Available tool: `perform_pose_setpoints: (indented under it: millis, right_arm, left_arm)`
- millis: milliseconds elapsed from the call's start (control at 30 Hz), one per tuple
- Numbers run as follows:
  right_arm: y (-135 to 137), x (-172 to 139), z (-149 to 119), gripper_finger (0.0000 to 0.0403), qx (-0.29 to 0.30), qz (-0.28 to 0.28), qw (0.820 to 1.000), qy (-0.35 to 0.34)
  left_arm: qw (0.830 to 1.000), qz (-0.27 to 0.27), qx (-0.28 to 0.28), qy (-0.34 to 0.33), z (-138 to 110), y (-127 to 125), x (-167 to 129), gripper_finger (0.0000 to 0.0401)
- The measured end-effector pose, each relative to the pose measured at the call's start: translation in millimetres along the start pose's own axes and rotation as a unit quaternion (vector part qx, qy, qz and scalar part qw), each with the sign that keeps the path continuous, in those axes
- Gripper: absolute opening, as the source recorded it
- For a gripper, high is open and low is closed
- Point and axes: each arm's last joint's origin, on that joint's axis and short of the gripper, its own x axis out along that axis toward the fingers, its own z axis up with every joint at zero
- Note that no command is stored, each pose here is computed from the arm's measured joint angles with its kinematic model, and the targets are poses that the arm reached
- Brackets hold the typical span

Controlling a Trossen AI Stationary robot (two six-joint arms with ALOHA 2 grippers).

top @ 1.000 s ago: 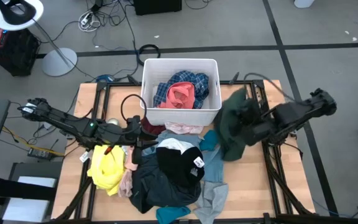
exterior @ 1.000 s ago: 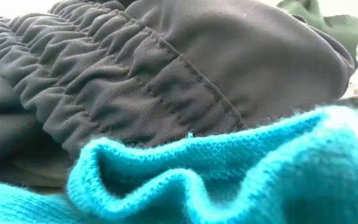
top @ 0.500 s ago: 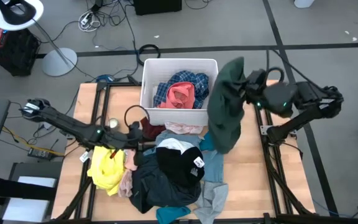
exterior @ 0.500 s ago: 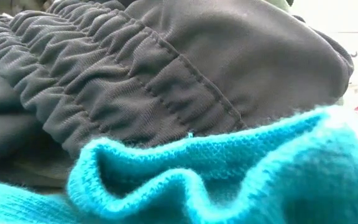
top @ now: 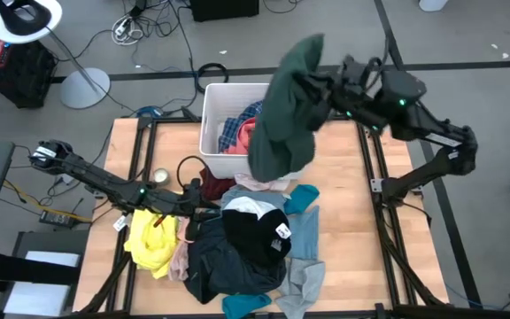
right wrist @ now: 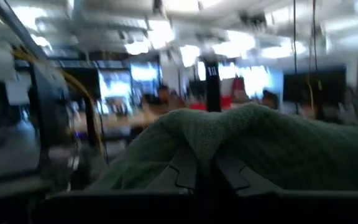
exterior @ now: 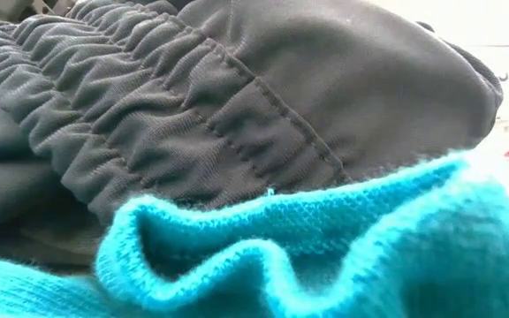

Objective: Sort clothes
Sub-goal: Put the green sweater into the white laundry bin

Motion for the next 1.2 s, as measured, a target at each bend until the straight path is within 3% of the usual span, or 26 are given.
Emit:
perform_pose_setpoints:
  millis: [133,333,500,633,733,900,1200]
  right_arm:
    - [-17,25,12,0.0012,-0.012,0.013,0.998,-0.054]
    - [-31,62,10,0.0013,-0.032,-0.009,0.998,-0.057]
    - [-32,74,-4,0.0011,-0.043,-0.021,0.999,0.008]
    - [-33,76,-34,0.0011,-0.029,-0.051,0.989,0.134]
    - [-37,76,-62,0.0011,-0.019,-0.077,0.969,0.233]
    - [-46,82,-123,0.0011,0.003,-0.112,0.911,0.396]
    - [-68,110,-230,0.0011,0.049,-0.09,0.817,0.567]
  left_arm:
    - [1.0,0.0,0.006,0.0,0,0,0,0.0124]
    - [0.999,0.016,0.029,-0.008,1,1,0,0.0124]
    - [0.999,0.02,0.031,-0.03,5,0,0,0.0124]
    - [0.998,0.017,0.045,-0.05,9,-1,0,0.0124]
    - [0.997,0.013,0.044,-0.069,13,-2,-1,0.0124]
    - [0.996,0.012,0.042,-0.075,16,-1,-4,0.0124]
    - [0.995,0.011,0.051,-0.082,19,0,-10,0.0124]
